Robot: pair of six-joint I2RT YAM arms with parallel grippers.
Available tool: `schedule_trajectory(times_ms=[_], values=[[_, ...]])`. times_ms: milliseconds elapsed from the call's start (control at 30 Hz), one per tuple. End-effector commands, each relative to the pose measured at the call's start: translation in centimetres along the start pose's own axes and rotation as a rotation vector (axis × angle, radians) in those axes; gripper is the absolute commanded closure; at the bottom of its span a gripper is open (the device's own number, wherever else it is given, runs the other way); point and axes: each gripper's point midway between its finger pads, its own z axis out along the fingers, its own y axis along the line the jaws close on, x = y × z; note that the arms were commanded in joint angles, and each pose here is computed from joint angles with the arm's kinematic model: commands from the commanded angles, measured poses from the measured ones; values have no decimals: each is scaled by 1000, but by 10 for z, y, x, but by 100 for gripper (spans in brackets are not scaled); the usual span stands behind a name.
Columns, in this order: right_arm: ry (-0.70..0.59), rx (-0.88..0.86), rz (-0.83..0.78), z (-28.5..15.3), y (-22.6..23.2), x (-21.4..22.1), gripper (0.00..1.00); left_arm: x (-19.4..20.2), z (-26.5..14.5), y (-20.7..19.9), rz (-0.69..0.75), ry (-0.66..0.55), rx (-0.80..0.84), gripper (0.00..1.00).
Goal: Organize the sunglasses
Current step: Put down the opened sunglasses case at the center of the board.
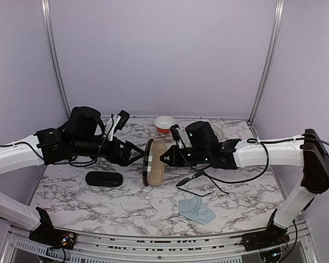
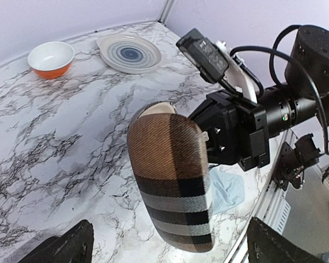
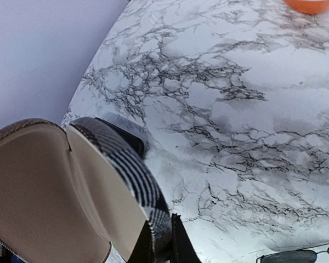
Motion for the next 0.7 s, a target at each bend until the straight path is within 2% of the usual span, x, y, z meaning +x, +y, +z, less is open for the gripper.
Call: schedule_trajectory(times_ms=[0,167,333,567,667], values=[[-1,59,167,16,-7,-5,100,2,-6,23,-80,-44,-187,5],[35,68,258,34,-12,3,100,19,5,33,-139,-37,-289,17],[83,120,342,48,-18,9,100,37,23,31,-97,13,-354,27],[152,136,366,62,-15,23,100,52,45,34,-30,76,-464,34],[154,134,368,64,-15,25,100,58,50,40,0,97,-509,44]])
